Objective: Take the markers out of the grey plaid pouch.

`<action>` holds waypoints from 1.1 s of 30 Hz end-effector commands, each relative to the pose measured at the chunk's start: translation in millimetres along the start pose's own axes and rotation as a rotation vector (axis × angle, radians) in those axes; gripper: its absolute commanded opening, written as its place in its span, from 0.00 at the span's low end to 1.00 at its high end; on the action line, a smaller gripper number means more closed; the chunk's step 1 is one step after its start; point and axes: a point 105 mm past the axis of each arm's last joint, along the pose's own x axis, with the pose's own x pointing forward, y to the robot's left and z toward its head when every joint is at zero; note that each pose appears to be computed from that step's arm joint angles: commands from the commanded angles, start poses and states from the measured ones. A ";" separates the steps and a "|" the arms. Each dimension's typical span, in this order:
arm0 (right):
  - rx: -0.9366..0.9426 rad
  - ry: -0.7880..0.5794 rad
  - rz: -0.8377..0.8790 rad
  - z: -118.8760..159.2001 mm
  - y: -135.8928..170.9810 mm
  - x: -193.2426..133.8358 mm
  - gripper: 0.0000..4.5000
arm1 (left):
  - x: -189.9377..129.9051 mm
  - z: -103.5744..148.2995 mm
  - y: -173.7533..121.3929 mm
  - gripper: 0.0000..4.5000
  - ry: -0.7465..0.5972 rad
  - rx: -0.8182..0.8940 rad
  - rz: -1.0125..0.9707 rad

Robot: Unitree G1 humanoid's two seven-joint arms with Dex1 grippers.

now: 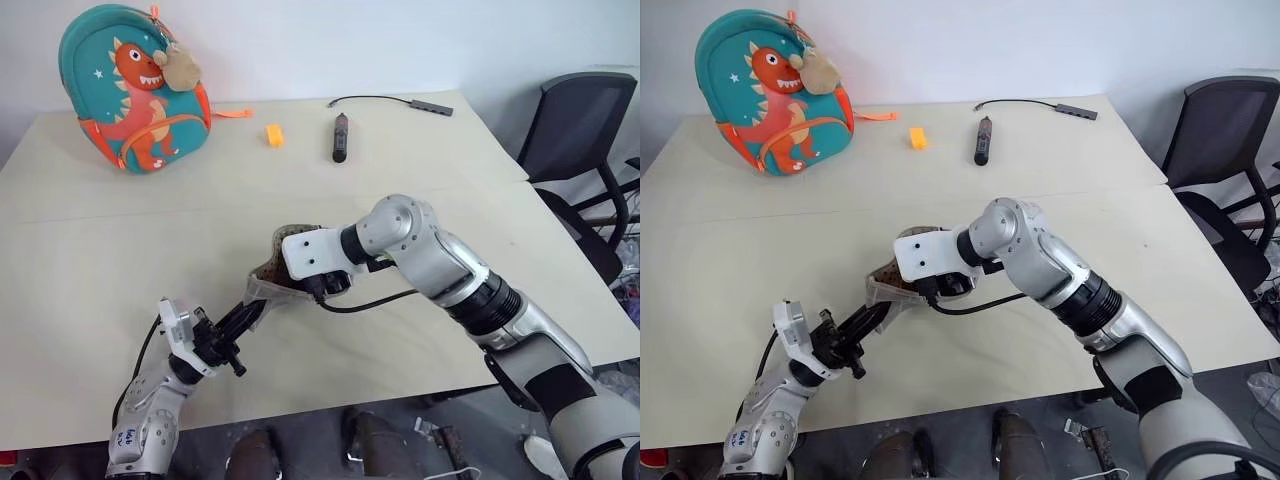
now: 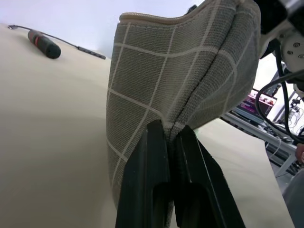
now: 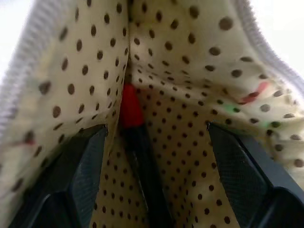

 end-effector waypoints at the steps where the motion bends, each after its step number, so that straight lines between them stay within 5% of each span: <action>1: -0.036 0.071 -0.019 -7.7 -3.9 6.4 0.79 | -6.2 -0.9 1.2 0.00 0.020 0.032 -0.014; 14: -0.039 0.149 0.081 -23.7 12.8 37.7 0.79 | -13.6 -3.9 3.5 0.00 0.009 0.007 0.012; 18: -0.038 0.161 0.081 -31.6 15.3 43.7 0.60 | -13.7 -3.8 2.0 0.00 0.012 0.012 0.010; 24: -0.040 0.145 0.063 -31.0 12.0 43.3 0.16 | -12.8 -2.2 1.5 0.00 0.007 0.014 0.014; 33: -0.025 0.015 0.002 -3.4 -3.1 -5.0 0.12 | -10.7 0.8 1.9 0.00 0.010 0.031 0.018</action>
